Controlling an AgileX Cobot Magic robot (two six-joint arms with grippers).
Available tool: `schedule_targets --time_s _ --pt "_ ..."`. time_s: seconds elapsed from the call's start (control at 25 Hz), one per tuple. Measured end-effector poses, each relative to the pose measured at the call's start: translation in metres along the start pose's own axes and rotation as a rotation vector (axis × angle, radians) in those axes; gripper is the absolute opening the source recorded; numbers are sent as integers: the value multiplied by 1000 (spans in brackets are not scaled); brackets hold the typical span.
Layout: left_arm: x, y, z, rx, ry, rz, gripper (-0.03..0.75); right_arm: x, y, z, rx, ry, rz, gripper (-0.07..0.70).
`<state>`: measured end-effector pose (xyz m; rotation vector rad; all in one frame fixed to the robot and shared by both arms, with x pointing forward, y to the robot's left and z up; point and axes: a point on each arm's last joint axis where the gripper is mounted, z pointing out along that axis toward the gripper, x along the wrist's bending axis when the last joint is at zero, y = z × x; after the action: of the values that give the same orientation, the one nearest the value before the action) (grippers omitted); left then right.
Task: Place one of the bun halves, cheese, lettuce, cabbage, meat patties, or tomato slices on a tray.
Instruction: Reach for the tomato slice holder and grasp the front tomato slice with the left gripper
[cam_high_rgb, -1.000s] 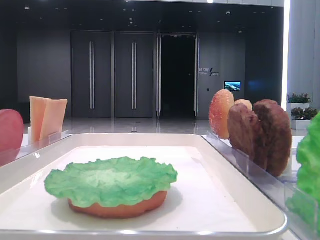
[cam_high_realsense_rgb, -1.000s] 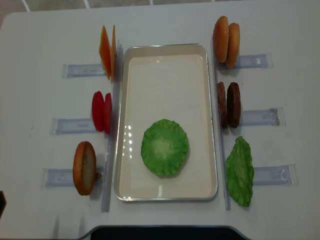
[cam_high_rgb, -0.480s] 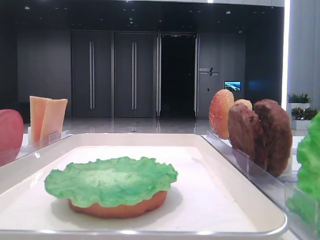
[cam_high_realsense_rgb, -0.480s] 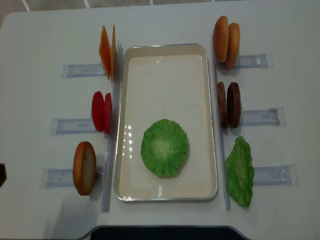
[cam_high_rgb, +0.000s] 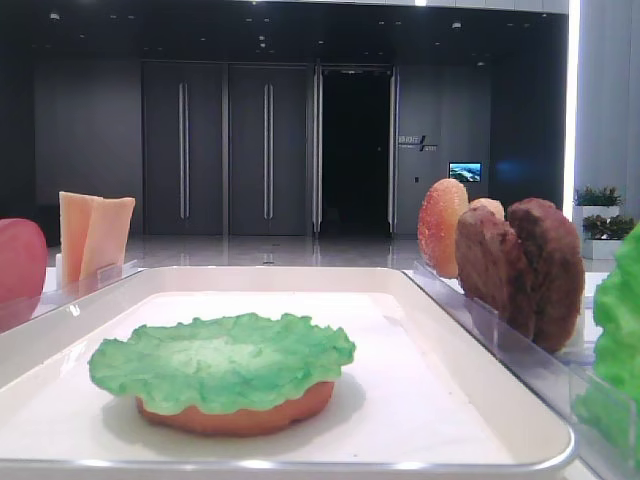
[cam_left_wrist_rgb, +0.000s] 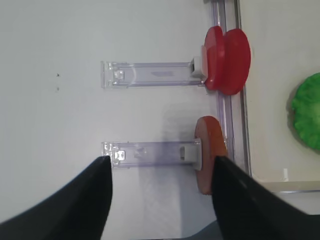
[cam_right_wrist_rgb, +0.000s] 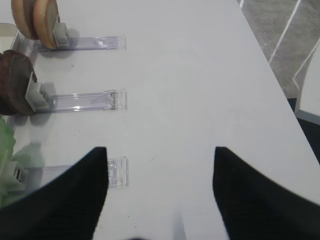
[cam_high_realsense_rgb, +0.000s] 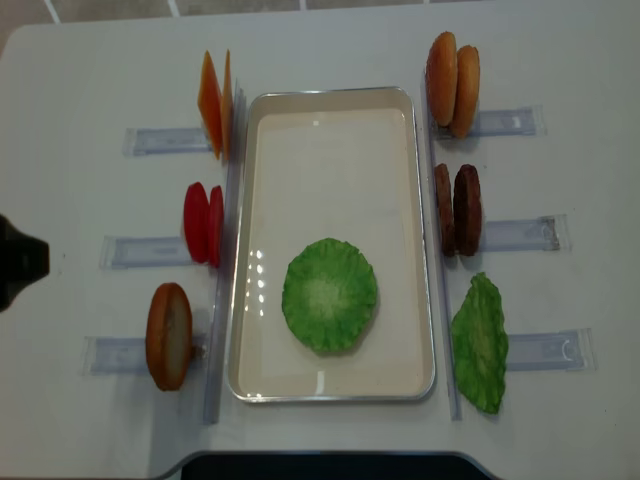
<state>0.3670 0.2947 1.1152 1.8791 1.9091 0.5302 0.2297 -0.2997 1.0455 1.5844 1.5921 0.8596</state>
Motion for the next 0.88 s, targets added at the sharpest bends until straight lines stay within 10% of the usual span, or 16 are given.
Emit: schedule_targets --time_s 0.88 --pt "-8 111 80 219 40 17 475 0 0 0 0 0 0 461"
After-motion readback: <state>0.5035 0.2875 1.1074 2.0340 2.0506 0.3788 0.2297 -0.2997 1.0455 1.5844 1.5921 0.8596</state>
